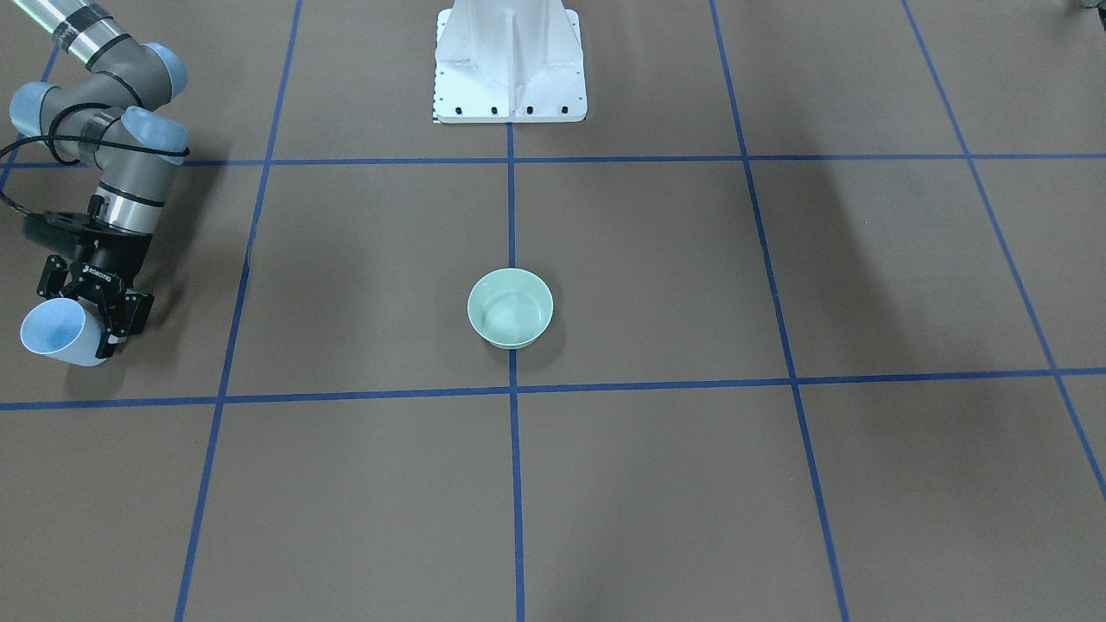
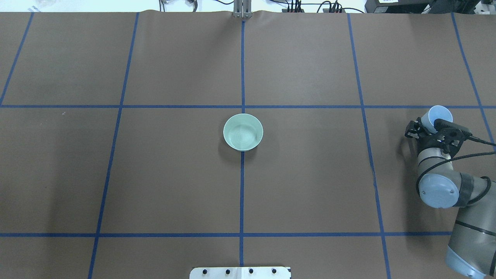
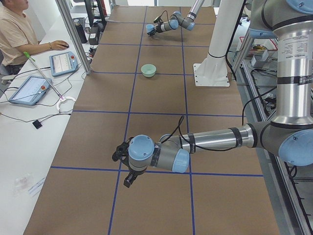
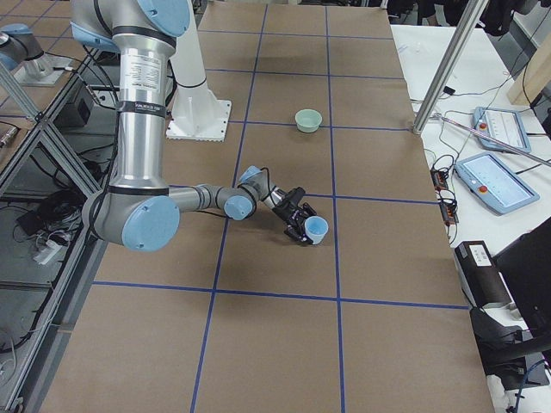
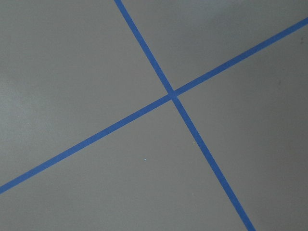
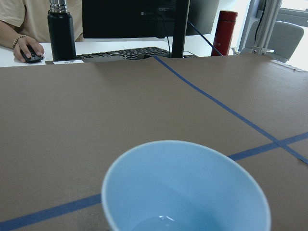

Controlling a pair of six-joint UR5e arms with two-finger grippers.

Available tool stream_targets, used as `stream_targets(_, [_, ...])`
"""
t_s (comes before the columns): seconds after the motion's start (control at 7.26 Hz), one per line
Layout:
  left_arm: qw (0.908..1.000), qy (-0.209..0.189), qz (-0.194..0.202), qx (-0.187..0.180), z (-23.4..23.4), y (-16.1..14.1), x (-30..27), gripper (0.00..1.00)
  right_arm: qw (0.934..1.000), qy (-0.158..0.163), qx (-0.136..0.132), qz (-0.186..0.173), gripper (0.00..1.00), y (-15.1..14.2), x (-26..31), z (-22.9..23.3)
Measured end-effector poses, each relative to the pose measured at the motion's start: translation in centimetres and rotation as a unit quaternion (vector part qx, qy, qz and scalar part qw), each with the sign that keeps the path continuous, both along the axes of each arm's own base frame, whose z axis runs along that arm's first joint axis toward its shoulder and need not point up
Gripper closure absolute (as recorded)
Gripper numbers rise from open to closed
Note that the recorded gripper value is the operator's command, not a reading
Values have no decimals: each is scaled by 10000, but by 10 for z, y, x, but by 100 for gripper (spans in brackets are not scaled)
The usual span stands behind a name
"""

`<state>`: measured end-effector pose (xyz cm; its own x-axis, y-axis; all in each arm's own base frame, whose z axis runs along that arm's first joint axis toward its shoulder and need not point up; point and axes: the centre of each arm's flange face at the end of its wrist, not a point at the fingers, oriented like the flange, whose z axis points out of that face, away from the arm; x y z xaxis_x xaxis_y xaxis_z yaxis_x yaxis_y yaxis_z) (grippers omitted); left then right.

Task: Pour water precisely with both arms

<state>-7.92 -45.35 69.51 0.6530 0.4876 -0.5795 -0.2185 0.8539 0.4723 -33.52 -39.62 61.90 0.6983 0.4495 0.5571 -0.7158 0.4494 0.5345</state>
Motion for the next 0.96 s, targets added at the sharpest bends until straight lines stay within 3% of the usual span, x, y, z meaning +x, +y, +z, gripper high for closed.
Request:
stream_targets(0.28, [9999,20,-53,-92,1,1,0,0,9999,140,76,-15,100,-11,5,-8])
stream_targets(0.55, [9981,83,-398,-458,0,1,-7,0,9996,190,158,-107,100,-29,0,-29])
stream_targets(0.96, [9877,98,-758,-1364,-13,0,-29,0,9985,-282,206,-430,100,-54,-37,-88])
